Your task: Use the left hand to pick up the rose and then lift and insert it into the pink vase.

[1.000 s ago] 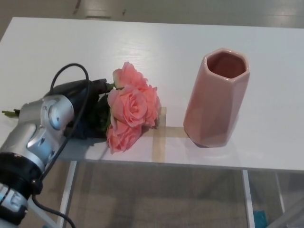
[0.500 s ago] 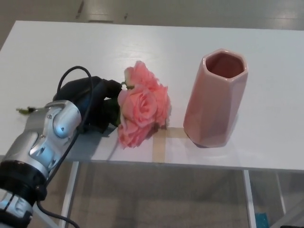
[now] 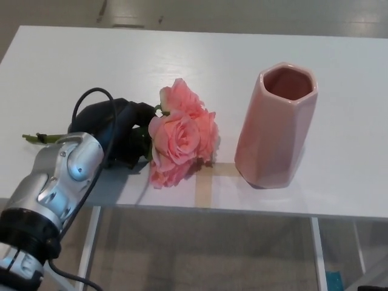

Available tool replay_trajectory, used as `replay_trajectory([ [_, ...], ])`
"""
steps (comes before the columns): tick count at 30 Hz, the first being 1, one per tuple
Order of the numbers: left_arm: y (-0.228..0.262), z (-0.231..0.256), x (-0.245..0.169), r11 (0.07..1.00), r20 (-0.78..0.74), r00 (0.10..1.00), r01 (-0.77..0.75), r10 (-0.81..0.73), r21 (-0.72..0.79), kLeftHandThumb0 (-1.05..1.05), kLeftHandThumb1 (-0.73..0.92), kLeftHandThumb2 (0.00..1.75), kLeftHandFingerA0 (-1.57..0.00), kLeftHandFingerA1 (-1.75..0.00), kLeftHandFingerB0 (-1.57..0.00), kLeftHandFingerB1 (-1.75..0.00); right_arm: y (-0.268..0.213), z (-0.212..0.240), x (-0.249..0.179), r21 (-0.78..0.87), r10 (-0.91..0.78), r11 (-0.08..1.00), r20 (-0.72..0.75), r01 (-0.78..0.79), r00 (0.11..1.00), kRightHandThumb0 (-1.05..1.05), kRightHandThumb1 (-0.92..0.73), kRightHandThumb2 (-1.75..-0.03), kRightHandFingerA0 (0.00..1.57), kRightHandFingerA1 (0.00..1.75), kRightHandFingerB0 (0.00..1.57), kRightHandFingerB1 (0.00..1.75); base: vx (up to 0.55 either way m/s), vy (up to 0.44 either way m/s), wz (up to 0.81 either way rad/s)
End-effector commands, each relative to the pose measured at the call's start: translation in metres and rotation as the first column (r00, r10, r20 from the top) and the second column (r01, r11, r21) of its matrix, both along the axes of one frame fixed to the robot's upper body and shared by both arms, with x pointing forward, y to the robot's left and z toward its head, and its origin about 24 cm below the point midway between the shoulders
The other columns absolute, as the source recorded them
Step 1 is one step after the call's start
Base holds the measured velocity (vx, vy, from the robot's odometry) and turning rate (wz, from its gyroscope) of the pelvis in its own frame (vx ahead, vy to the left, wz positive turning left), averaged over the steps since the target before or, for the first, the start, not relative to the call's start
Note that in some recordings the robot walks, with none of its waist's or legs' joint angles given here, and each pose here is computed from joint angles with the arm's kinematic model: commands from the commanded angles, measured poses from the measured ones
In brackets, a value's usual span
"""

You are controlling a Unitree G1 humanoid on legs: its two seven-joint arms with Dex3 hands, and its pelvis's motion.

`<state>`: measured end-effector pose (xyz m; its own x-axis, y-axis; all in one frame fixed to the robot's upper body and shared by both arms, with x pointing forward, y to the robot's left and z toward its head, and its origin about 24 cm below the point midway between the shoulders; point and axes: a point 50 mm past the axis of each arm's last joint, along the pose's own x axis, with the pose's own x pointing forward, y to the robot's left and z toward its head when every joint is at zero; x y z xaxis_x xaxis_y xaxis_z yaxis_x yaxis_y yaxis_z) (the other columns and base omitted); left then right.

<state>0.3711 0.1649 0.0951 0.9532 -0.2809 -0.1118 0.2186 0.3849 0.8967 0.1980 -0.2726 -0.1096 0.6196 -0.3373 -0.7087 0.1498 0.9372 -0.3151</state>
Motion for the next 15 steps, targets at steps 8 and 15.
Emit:
replay_trajectory([
  [8,-0.001,0.040,0.007,0.976,0.111,0.993,-0.002,0.027,-0.218,-0.16,0.80,0.65,-0.70,-1.38,-0.78,-0.92,0.000,-0.001,-0.001,0.019,-0.005,1.000,0.002,0.005,1.000,-0.26,-0.59,-0.57,0.70,0.44,0.58,0.41,0.00,0.000,0.00],
  [15,-0.016,0.094,0.008,0.911,0.248,0.969,0.106,-0.004,-0.400,-0.16,0.85,0.65,-0.77,-1.32,-0.79,-0.94,-0.001,-0.001,-0.002,0.017,-0.006,1.000,-0.004,0.006,1.000,-0.26,-0.59,-0.57,0.70,0.44,0.58,0.41,0.00,0.000,0.00],
])
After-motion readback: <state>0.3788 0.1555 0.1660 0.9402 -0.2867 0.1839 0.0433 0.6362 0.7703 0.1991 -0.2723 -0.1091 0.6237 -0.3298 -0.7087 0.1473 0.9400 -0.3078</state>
